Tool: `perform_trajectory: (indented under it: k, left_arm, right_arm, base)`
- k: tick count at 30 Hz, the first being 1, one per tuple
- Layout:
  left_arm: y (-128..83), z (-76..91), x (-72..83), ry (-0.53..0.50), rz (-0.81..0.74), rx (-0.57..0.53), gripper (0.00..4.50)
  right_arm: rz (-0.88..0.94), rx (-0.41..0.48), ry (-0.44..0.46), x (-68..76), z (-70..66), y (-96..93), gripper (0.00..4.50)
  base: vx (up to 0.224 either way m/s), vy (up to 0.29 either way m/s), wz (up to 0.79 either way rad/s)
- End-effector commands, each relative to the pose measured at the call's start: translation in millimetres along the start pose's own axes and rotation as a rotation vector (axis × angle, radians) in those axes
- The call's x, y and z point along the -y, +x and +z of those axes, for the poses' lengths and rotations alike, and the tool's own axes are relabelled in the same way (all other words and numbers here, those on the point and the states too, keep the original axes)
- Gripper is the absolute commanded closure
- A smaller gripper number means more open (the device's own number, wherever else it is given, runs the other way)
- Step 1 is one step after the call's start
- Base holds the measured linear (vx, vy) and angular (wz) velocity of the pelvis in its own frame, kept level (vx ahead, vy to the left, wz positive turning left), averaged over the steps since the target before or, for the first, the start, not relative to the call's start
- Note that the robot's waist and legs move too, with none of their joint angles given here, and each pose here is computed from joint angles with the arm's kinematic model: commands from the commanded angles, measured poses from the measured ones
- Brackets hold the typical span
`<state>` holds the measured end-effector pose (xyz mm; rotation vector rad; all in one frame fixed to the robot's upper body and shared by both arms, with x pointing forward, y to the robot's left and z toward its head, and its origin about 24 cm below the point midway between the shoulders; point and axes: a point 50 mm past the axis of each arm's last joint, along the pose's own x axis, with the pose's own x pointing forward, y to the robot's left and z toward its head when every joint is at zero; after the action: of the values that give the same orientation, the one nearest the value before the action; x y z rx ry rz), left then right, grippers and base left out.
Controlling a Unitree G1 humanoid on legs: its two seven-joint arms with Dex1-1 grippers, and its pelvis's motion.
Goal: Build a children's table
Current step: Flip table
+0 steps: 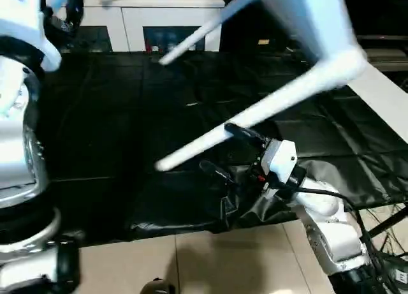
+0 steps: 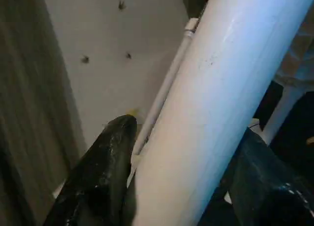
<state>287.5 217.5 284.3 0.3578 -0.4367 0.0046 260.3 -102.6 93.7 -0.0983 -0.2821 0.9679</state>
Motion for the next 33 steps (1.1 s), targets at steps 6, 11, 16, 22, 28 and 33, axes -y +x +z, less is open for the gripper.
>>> perform_trajectory:
  k: [6,11,16,22,28,33]
  left_arm:
    - [-9.1,-10.3,-11.0,-0.173,0.154,-0.026,2.01]
    - [-14.0,-22.4,-11.8,-0.174,0.169,-0.063,2.11]
    - [-17.4,-30.4,-8.3,-0.185,0.152,-0.081,2.25]
    - [-23.1,-43.4,-1.7,-0.219,0.096,-0.103,2.39]
    - [-39.6,-63.9,4.1,-0.228,0.032,-0.137,2.52]
    - [-54.3,-74.5,9.9,-0.234,0.003,-0.163,2.67]
  right_arm:
    - [-0.171,0.02,0.13,19.3,1.2,-24.4,0.0]
    - [-0.251,0.017,0.153,27.0,2.0,-38.3,0.0]
    - [-0.418,0.009,0.153,47.8,0.6,-43.5,0.0]
    - [-0.422,-0.054,0.169,60.3,-10.3,-20.7,0.0]
    - [-0.519,-0.086,0.239,87.8,-23.1,3.4,0.0]
    - [-0.576,-0.104,0.265,103.7,-25.9,13.5,0.0]
  base:
    - [0.0,0.0,0.0]
    - [0.0,0.0,0.0]
    - [0.0,0.0,0.0]
    - [0.0,0.0,0.0]
    - [0.0,0.0,0.0]
    - [0.0,0.0,0.0]
